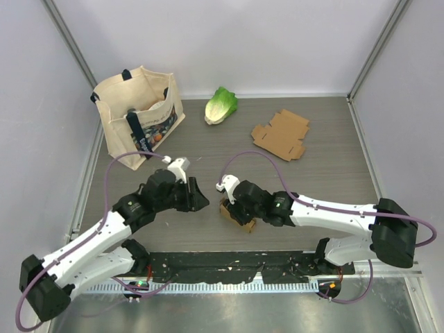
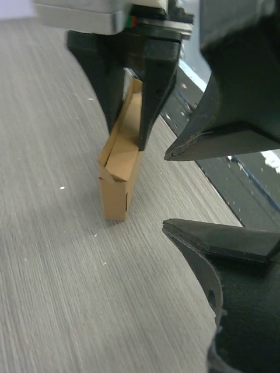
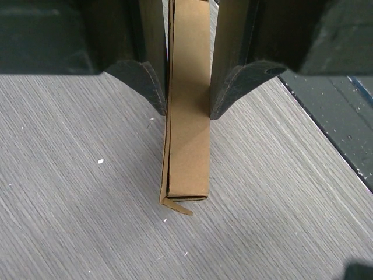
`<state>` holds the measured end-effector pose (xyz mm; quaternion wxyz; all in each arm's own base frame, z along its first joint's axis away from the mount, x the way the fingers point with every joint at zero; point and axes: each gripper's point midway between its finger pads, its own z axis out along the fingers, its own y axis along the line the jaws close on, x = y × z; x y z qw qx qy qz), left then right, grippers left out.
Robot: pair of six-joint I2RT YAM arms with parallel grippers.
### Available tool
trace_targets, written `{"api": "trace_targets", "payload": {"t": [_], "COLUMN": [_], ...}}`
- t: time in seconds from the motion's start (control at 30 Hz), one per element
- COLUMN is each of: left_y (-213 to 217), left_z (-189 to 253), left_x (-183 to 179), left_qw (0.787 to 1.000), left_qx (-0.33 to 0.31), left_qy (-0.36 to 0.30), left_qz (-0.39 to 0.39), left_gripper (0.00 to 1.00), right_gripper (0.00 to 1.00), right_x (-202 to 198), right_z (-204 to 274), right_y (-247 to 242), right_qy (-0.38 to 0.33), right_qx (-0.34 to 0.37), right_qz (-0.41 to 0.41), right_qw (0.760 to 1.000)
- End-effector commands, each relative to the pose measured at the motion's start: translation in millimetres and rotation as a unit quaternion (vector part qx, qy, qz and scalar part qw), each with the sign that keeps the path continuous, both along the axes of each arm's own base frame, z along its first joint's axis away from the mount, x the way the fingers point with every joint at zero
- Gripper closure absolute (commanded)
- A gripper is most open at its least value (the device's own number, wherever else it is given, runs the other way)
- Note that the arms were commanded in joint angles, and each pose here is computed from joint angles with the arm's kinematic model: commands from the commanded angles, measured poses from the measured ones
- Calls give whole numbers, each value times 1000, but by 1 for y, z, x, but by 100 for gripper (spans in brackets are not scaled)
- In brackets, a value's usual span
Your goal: Fold the paper box
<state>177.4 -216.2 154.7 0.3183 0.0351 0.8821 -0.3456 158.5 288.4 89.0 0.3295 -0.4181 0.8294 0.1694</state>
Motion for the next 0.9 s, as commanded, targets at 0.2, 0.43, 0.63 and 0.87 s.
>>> {"api": "trace_targets", "payload": {"t": [0.2, 0.43, 0.63, 0.87], "left_y": [-38, -61, -75, -80], "left_z": [13, 15, 9, 0], "left_x": [27, 38, 41, 33], "left_qw": [987, 985, 983, 982], "left_qx": [56, 44, 44, 47], "left_qy": [-122, -136, -130, -116], "left_qz": [-84, -101, -121, -143], "left_gripper": [57, 56, 57, 62], "right_gripper": [68, 69, 69, 70], "right_x": [-1, -2, 1, 2], "right_z": [8, 2, 6, 9], "right_y": [17, 13, 13, 13], "right_qy": [45, 47, 41, 36], "right_qx": [49, 48, 50, 55], "right_qz": [21, 17, 16, 14], "right_qw": [998, 998, 998, 998]}}
